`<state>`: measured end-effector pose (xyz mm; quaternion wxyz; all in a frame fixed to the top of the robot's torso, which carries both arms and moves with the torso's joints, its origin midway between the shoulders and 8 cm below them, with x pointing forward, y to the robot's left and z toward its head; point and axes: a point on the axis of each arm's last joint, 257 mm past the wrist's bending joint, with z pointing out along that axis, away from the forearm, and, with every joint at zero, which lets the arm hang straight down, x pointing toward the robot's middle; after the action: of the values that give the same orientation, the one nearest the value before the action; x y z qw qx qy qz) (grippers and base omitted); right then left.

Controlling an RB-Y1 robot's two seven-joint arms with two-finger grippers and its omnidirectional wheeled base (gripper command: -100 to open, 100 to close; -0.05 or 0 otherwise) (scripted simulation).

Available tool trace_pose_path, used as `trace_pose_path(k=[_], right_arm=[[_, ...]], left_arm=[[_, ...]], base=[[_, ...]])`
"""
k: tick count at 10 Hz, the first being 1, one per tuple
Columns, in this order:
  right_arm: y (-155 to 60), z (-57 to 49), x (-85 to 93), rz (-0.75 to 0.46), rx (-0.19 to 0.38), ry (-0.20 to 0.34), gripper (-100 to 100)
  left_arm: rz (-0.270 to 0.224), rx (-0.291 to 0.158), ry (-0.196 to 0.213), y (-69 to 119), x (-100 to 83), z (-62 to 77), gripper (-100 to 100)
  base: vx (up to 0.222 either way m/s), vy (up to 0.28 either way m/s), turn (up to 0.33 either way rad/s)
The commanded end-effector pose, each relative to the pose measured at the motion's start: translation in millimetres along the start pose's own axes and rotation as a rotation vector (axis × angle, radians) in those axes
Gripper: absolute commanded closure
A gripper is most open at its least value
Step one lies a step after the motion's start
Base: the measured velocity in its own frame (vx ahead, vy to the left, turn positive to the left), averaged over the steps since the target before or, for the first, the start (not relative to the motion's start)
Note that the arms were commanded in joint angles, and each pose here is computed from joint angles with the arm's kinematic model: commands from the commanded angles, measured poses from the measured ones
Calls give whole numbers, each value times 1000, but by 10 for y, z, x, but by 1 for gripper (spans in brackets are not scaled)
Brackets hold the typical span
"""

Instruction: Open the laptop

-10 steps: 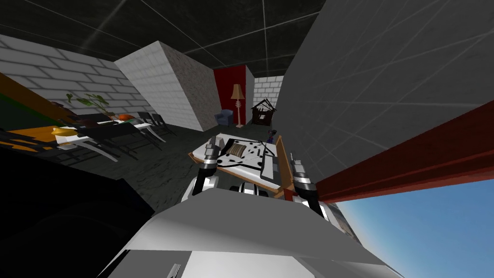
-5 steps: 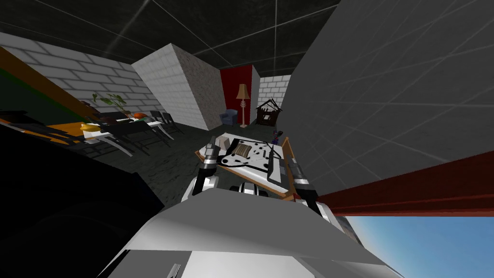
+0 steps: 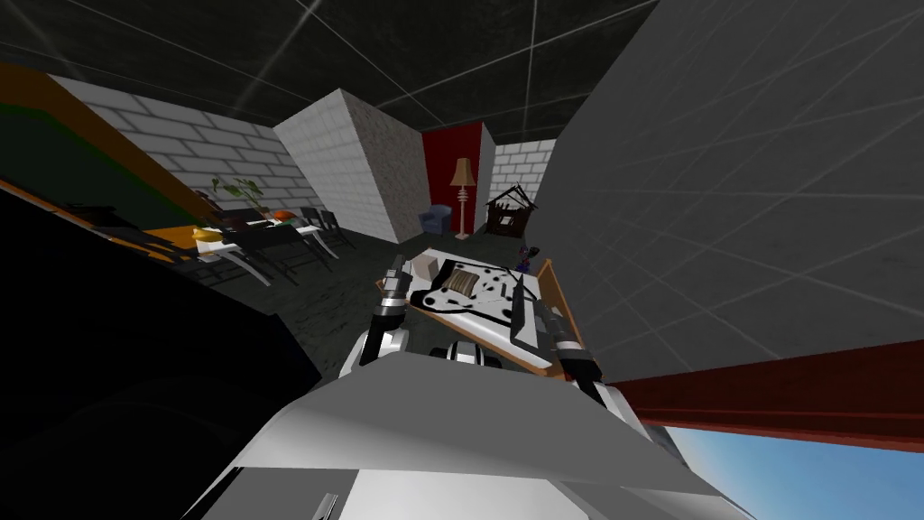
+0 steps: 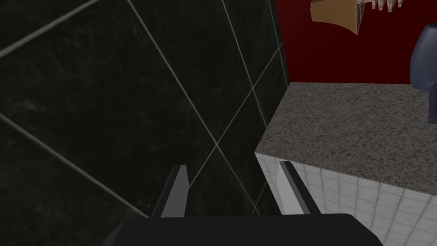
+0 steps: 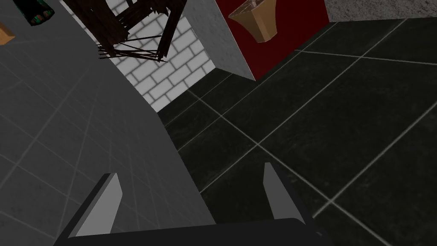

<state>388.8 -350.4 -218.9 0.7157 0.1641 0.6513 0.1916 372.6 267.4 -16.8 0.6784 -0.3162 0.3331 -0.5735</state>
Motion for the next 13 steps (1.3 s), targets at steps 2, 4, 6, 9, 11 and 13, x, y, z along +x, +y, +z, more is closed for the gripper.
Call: trace_pose_path(k=[2, 4, 6, 9, 11, 13], right_arm=[[-544, -143, 242, -172, 119, 99, -100], [-780, -216, 321, -247, 163, 142, -100], [-1021, -302, 383, -314, 208, 184, -100], [-1507, -510, 476, -445, 298, 270, -100], [-1971, -750, 510, -565, 385, 353, -100], [-2172, -862, 498, -635, 421, 394, -100]], left_arm=[[0, 0, 0, 0, 0, 0, 0], [0, 0, 0, 0, 0, 0, 0], [0, 0, 0, 0, 0, 0, 0], [0, 0, 0, 0, 0, 0, 0], [0, 0, 0, 0, 0, 0, 0], [0, 0, 0, 0, -1, 0, 0]], base=[[12, 130, 120], [12, 113, 58], [21, 107, 106], [32, 129, 93], [41, 127, 113], [29, 86, 68]])
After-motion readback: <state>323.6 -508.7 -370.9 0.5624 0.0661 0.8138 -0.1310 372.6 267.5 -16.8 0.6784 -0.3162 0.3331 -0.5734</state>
